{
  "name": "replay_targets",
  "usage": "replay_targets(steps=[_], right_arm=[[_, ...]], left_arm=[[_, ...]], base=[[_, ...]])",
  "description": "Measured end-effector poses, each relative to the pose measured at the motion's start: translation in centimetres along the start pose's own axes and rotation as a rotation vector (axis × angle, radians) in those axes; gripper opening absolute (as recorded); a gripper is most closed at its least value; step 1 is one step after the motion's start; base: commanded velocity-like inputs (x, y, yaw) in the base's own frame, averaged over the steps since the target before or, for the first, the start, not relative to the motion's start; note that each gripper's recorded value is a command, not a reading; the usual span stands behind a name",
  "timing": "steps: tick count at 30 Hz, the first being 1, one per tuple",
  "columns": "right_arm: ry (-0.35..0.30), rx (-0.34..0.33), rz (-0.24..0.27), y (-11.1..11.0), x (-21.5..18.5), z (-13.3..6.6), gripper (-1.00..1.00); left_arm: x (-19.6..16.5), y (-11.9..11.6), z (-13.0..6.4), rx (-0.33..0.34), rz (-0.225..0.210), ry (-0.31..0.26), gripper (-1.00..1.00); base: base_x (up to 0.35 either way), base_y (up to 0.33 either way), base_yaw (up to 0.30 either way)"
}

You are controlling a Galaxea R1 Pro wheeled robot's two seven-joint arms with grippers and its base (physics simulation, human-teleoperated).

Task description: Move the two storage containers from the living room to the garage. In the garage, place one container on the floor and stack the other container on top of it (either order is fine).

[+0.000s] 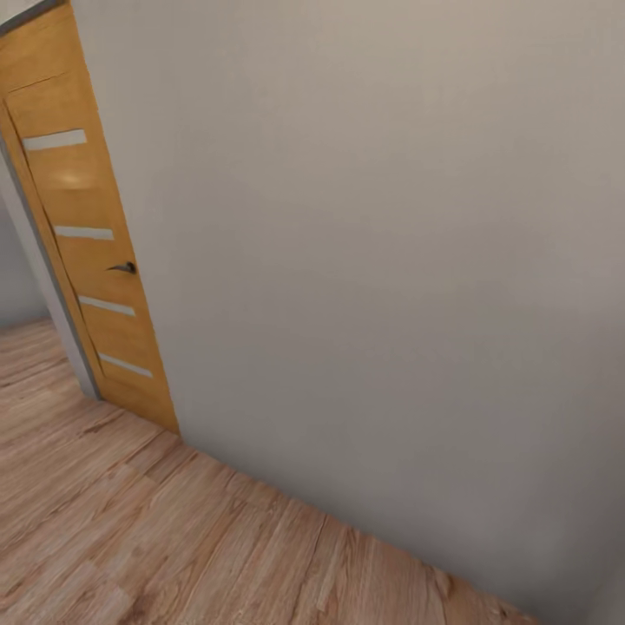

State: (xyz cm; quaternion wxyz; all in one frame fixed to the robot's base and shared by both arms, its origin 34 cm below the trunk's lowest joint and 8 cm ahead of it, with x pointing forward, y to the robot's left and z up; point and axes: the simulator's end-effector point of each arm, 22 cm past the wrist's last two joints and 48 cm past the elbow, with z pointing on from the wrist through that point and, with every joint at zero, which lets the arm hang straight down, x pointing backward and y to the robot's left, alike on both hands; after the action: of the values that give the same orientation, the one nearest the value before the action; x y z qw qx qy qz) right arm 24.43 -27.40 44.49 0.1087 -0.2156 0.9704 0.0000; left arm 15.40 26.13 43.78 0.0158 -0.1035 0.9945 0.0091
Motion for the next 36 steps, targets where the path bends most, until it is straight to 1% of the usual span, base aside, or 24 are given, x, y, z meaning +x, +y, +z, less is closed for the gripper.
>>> replay_targets(steps=[1,2,3,7,16,36], right_arm=[[-0.001,0.007,0.032,-0.17,-0.03,0.00,1.00],[-0.003,0.018,0.077,-0.46,-0.03,-0.01,1.00],[-0.004,0.023,0.097,-0.60,-0.03,-0.01,1.00],[-0.005,0.031,0.129,-0.79,-0.03,-0.02,1.00],[0.004,0.029,0.139,-0.55,0.10,-0.01,1.00],[-0.005,0.032,0.141,-0.68,-0.08,-0.02,1.00]], left_arm=[[0.02,0.00,0.00,0.000,0.000,0.000,1.00],[0.03,0.00,0.00,0.000,0.000,0.000,1.00],[0.03,0.01,0.00,0.000,0.000,0.000,1.00],[0.01,0.00,0.00,0.000,0.000,0.000,1.00],[0.01,0.02,-0.01,-0.001,-0.001,0.000,1.00],[0.05,0.00,-0.01,-0.001,-0.004,0.000,1.00]], base=[[0.000,0.000,0.269],[0.000,0.000,0.269],[0.000,0.000,0.269],[0.000,0.000,0.269],[0.031,0.000,0.269],[0.152,0.000,0.272]])
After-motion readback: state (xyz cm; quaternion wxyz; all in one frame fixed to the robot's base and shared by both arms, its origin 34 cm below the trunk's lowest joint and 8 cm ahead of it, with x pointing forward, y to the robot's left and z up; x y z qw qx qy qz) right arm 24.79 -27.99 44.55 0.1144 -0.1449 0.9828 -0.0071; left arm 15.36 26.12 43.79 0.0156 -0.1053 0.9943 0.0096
